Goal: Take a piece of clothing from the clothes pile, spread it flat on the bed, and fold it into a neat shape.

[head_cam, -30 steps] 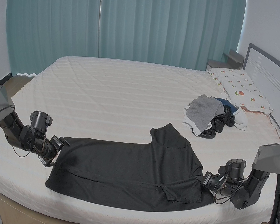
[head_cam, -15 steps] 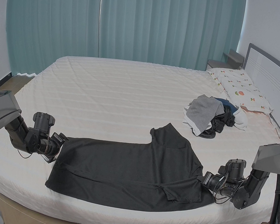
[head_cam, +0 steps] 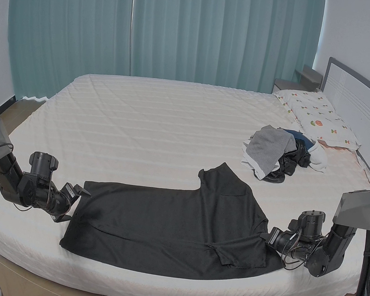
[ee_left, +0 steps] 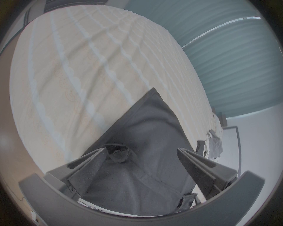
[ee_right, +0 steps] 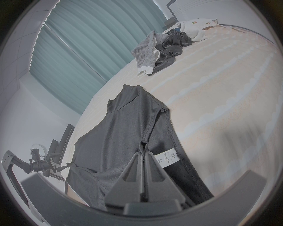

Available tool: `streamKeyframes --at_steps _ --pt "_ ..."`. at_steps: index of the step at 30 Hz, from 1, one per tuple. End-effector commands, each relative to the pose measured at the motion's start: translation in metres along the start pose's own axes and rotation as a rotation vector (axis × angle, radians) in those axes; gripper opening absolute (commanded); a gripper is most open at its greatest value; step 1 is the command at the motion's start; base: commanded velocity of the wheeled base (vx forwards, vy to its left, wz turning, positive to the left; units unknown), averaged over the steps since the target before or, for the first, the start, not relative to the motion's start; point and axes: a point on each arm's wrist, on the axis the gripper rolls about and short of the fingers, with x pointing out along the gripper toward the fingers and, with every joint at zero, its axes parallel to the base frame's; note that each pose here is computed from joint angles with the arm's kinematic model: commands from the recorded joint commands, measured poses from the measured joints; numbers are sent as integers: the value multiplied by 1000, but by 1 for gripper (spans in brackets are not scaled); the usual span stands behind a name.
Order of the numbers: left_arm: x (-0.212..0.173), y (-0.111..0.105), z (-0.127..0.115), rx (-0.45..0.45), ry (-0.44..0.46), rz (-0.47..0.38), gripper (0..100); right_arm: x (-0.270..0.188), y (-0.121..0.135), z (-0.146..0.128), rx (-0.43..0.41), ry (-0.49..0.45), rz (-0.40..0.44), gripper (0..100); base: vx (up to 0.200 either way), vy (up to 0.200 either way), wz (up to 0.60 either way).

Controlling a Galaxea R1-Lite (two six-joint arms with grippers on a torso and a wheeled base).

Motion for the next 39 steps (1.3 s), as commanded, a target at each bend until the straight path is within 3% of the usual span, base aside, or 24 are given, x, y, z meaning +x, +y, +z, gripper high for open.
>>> streamKeyframes --at_steps 1,13,23,31,39 --pt "-4 0 -9 33 22 6 100 0 1 0 -1 0 2 0 0 0 0" --pt "5 -23 -37 16 69 -15 100 0 2 0 -4 0 6 0 0 0 0" --pt "23 -18 -40 40 -16 30 100 0 1 0 -2 0 4 0 0 0 0" --pt "50 -9 -31 32 -212 89 100 0 1 1 -2 -2 4 0 0 0 0" --pt "42 -6 -28 17 -234 99 100 0 1 0 0 -2 4 0 0 0 0"
